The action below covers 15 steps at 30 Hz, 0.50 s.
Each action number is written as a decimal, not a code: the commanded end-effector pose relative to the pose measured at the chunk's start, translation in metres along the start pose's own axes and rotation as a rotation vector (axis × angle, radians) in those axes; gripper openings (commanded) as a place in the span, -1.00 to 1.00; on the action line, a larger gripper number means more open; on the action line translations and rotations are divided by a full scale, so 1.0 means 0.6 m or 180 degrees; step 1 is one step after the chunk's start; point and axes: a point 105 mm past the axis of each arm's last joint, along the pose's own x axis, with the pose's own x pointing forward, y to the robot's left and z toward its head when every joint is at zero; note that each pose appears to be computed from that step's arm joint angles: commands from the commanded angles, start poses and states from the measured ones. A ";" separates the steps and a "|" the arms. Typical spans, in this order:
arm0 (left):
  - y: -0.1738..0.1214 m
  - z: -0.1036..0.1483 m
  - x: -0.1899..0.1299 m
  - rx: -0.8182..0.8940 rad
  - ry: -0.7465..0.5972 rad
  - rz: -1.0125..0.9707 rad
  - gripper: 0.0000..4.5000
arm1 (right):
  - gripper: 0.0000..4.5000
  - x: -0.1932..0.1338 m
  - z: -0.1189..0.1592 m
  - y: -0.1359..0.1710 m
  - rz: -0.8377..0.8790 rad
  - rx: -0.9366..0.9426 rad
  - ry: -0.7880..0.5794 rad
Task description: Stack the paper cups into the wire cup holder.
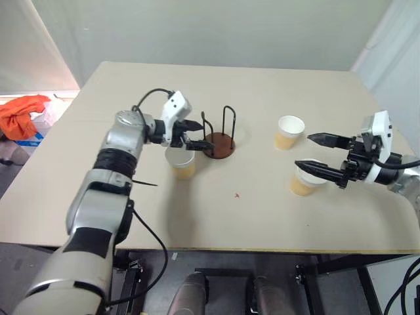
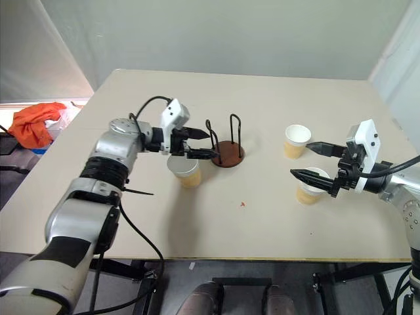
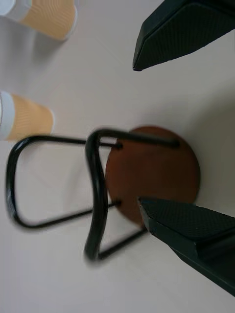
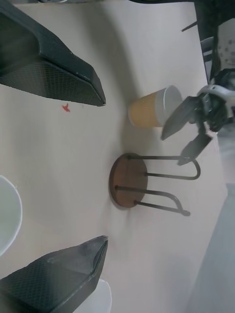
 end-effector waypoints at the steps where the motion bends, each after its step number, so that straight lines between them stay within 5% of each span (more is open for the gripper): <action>1: 0.005 0.044 0.011 0.0195 -0.0186 0.0080 0.99 | 1.00 -0.014 0.026 0.004 -0.0095 -0.0165 -0.0106; 6: 0.016 0.065 0.021 0.0295 -0.0274 0.0272 0.83 | 1.00 -0.019 0.024 0.005 -0.0195 -0.0181 -0.0082; 15: 0.008 0.081 0.023 0.0351 -0.0359 0.0122 -0.51 | 1.00 -0.025 0.023 0.003 -0.0284 -0.0203 -0.0076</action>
